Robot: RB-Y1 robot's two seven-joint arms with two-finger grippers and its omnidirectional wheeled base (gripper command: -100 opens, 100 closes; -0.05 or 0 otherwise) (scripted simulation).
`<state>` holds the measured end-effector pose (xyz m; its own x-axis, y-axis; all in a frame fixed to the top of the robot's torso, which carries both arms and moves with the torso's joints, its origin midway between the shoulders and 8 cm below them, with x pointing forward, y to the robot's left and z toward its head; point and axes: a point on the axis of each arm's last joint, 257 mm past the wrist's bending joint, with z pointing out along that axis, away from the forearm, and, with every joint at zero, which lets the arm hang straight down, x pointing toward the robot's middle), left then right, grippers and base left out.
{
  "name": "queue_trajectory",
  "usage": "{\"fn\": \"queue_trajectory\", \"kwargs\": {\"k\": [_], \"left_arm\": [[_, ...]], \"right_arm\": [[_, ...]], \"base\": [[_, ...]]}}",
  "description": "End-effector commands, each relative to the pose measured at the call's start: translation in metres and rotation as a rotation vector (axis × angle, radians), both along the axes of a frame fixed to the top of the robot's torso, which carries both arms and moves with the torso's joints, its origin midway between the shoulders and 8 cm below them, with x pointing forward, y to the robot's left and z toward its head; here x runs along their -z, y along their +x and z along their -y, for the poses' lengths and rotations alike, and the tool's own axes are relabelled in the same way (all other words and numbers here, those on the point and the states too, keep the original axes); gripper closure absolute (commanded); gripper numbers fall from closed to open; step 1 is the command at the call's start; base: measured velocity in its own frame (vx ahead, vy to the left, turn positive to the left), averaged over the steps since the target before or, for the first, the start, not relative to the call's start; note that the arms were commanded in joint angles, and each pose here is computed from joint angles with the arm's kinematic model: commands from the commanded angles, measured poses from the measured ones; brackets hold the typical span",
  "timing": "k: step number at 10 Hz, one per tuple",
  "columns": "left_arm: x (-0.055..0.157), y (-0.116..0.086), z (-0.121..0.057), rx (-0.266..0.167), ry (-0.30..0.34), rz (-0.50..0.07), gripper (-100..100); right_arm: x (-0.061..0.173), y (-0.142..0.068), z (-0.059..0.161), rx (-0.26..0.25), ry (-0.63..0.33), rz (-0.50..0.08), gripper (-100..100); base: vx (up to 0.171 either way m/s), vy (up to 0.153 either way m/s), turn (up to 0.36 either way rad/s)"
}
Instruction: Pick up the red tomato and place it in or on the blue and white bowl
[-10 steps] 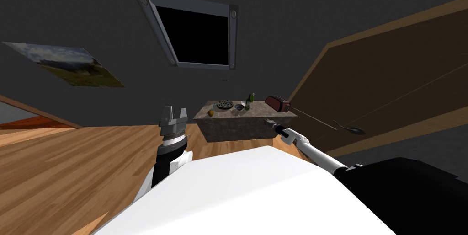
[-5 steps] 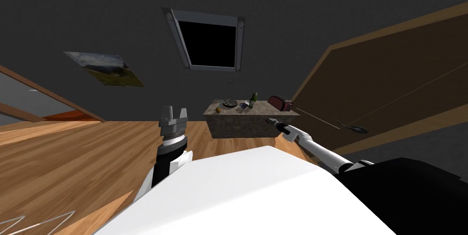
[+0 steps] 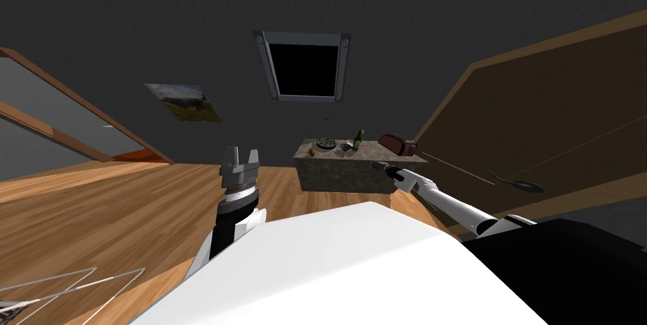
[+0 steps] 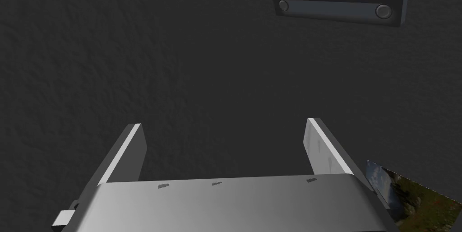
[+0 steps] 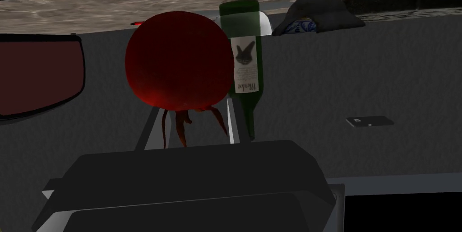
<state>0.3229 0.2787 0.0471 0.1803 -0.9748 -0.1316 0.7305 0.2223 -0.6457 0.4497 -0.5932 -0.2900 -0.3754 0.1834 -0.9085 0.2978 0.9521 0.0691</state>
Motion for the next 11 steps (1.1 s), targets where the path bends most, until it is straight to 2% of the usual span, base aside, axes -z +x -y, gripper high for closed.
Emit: {"fn": "queue_trajectory", "kwargs": {"k": [1, 6, 11], "left_arm": [[0.0, 0.0, 0.0, 0.0, 0.0, 0.0, 0], [0.0, 0.0, 0.0, 0.0, 0.0, 0.0, 0], [0.0, 0.0, 0.0, 0.0, 0.0, 0.0, 0]], "right_arm": [[-0.008, -0.003, 0.015, 0.035, -0.011, -0.011, 100], [-0.023, -0.019, 0.066, 0.13, -0.074, -0.063, 100], [-0.042, -0.04, 0.115, 0.215, -0.158, -0.124, 100]], "base": [[0.1, 0.178, 0.092], [0.17, 0.167, 0.09], [0.231, 0.133, 0.088]]}}
